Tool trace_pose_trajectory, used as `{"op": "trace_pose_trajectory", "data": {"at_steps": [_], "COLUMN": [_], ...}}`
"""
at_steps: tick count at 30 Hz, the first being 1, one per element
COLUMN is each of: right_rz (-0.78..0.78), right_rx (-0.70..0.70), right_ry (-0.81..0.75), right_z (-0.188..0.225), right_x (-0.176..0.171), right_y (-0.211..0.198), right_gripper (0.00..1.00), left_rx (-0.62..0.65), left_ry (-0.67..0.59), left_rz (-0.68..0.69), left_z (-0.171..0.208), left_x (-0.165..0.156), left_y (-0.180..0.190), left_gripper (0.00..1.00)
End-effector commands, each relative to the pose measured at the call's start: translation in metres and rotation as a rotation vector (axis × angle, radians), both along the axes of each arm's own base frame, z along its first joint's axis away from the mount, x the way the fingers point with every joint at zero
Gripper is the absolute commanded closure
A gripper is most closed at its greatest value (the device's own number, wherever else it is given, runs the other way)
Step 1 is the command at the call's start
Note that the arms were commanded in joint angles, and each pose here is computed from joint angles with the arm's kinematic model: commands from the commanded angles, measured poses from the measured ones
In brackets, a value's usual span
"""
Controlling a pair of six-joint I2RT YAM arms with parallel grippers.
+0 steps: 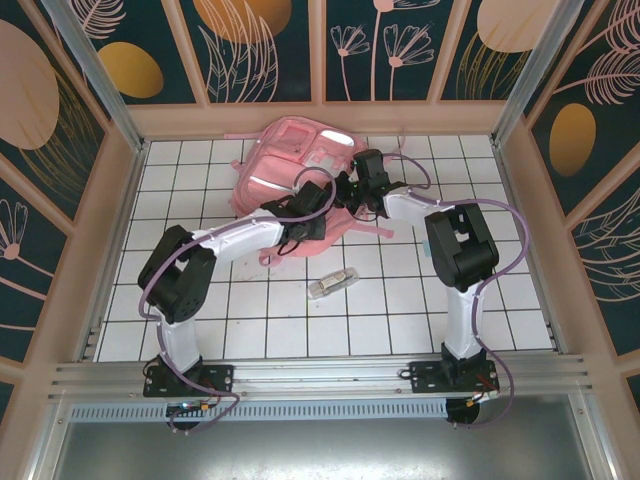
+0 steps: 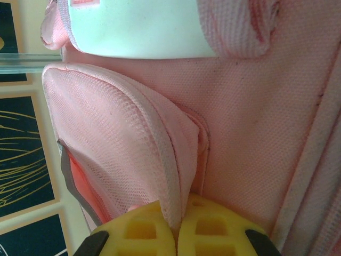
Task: Pack books, pencil case, and school supplies into a backpack
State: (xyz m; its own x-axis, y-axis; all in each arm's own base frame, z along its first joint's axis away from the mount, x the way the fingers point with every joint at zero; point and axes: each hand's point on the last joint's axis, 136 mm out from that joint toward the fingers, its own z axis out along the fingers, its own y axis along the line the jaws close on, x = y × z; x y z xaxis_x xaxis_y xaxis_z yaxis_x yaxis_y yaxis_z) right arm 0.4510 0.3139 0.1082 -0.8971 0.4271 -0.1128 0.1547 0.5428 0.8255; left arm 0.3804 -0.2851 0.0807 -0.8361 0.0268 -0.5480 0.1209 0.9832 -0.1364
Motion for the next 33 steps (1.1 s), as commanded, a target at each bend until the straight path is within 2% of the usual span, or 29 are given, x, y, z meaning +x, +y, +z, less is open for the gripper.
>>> {"op": "trace_pose_trajectory", "data": {"at_steps": [1,7,10,15,20,26,31,33], "right_rz": [0.028,0.028,0.023,-0.002,-0.049,-0.043,0.013,0.025], "right_rx": [0.094,0.093,0.086,0.052,0.019,-0.036,-0.079,-0.096], "right_ry": [-0.104,-0.103,-0.101,-0.103,-0.121,-0.157,-0.168,-0.177], "right_z": [0.042,0.041,0.038,0.029,0.032,0.04,0.039,0.038], "right_x": [0.007,0.006,0.008,0.013,0.02,0.028,0.028,0.026], "right_y": [0.018,0.016,0.013,-0.004,-0.031,-0.041,-0.039,-0.041], "right_gripper": [1.0,1.0,1.0,1.0,1.0,1.0,1.0,1.0], "left_rx": [0.129,0.141,0.109,0.113,0.083,0.065,0.151,0.209], "left_ry": [-0.009,0.004,0.006,0.029,0.099,0.124,0.014,-0.003], "left_rz": [0.046,0.042,0.018,0.001,0.002,0.002,0.076,0.136], "left_z": [-0.015,-0.024,-0.021,-0.023,-0.033,-0.021,0.005,0.0], "left_x": [0.009,0.009,0.007,-0.003,-0.022,-0.033,-0.001,0.015], "left_y": [0.016,0.016,0.01,0.025,0.065,0.089,0.119,0.139], "left_gripper": [0.73,0.85,1.0,1.0,1.0,1.0,1.0,1.0]}}
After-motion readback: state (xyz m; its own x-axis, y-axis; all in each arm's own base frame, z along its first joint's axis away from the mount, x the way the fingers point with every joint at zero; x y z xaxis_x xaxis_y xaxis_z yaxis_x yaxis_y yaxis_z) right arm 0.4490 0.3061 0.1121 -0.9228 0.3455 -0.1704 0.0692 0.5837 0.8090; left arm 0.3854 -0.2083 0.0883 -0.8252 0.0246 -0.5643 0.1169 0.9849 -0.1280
